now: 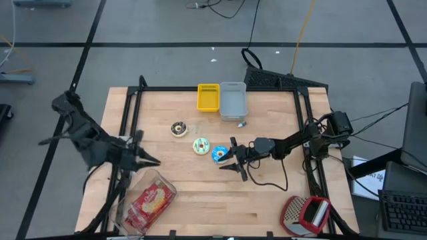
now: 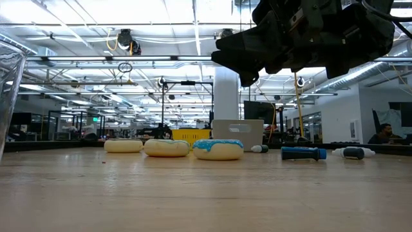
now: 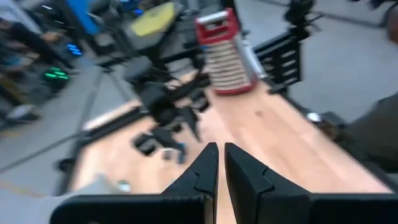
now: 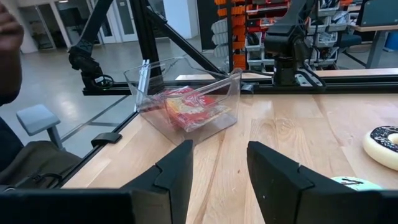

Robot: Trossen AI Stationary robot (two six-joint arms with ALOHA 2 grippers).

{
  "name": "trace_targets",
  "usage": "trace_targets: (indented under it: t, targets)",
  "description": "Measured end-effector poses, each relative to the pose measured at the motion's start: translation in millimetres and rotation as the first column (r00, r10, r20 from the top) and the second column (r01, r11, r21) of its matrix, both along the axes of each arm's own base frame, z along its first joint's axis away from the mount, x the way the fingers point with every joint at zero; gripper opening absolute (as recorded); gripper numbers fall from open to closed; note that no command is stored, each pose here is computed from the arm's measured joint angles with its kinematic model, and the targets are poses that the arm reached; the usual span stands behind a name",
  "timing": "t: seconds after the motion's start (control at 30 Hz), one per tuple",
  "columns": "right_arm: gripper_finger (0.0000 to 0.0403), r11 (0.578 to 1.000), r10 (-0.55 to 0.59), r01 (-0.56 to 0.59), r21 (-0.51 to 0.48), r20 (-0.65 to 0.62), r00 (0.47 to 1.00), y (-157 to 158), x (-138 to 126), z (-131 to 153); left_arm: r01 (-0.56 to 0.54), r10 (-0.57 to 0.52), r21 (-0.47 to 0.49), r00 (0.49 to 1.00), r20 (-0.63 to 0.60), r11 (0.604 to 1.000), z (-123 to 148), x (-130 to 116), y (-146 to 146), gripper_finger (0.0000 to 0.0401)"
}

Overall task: Pick & Place Food Item
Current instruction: Put the blue food coloring bottle into the white bin

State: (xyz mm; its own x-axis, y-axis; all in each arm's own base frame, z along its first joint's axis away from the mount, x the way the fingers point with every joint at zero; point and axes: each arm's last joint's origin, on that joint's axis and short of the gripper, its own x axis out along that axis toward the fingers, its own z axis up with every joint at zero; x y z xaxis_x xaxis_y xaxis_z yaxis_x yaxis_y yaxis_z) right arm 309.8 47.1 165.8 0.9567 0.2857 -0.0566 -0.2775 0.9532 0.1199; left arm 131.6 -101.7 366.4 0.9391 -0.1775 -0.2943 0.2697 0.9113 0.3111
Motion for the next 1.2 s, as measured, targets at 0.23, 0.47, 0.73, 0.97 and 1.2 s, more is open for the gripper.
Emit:
trace_targets:
  t: [0.23,0.47,0.73,0.97,1.2]
  targets:
    - [0.0139,1.000,-0.029,0.029,-0.001,0.001,1.000,-1,0,0,0.026,-0.019,-0.147,0.999,0.048,0.989,-39,1,30,0.0031]
    - [0.0139,0.999,-0.025,0.025,0.038,-0.011,1.000,-1,0,0,-0.112,0.157,-0.274,0.976,0.149,0.955,-68,-19,65,0.0031]
    - [0.0139,0.993,-0.048,0.051,0.106,-0.032,0.998,-7,1,0,-0.165,0.240,-0.346,0.953,0.185,0.924,-103,-34,83,0.0031]
    - [0.0139,0.993,-0.051,0.055,0.106,-0.032,0.998,-8,1,0,-0.166,0.272,-0.410,0.938,0.216,0.897,-124,-39,92,0.0031]
    - [0.0139,0.993,-0.051,0.055,0.106,-0.032,0.998,-8,1,0,-0.195,0.283,-0.386,0.941,0.186,0.902,-146,-35,97,0.0031]
